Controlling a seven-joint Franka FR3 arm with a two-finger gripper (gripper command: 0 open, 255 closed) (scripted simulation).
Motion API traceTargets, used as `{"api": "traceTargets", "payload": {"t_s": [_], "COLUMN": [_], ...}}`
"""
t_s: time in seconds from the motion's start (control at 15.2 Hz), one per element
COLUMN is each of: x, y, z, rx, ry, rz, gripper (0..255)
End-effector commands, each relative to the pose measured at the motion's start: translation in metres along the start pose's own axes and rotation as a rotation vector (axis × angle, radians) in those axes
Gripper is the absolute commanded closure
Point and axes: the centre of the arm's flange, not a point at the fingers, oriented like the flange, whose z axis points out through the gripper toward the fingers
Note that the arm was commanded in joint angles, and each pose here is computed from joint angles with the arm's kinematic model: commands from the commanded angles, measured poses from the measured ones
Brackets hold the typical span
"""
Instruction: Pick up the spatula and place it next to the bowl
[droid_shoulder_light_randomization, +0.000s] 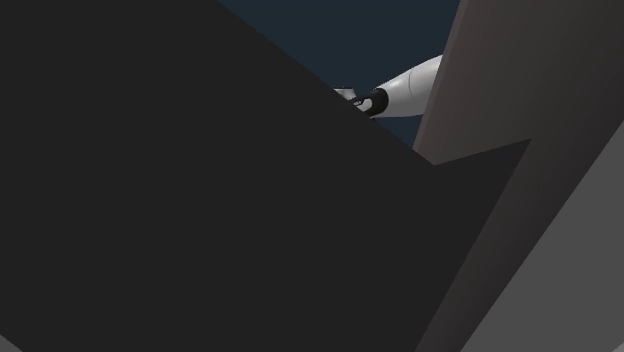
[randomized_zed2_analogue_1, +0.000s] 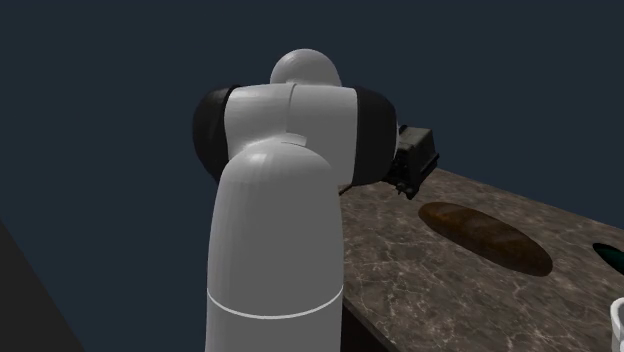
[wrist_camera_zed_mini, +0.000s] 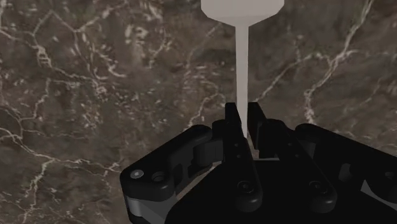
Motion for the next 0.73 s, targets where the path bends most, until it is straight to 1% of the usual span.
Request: {"api": "traceTargets", "payload": {"t_s": [0.0, 0.66], "x": [0.0, 0.004], "y": [-0.001, -0.001], "z": [-0.011, -0.064], "rx": [0.0, 0.0], "ry": [0.0, 0.0], "rz": [0.0, 0.0], "gripper": [255, 255]}}
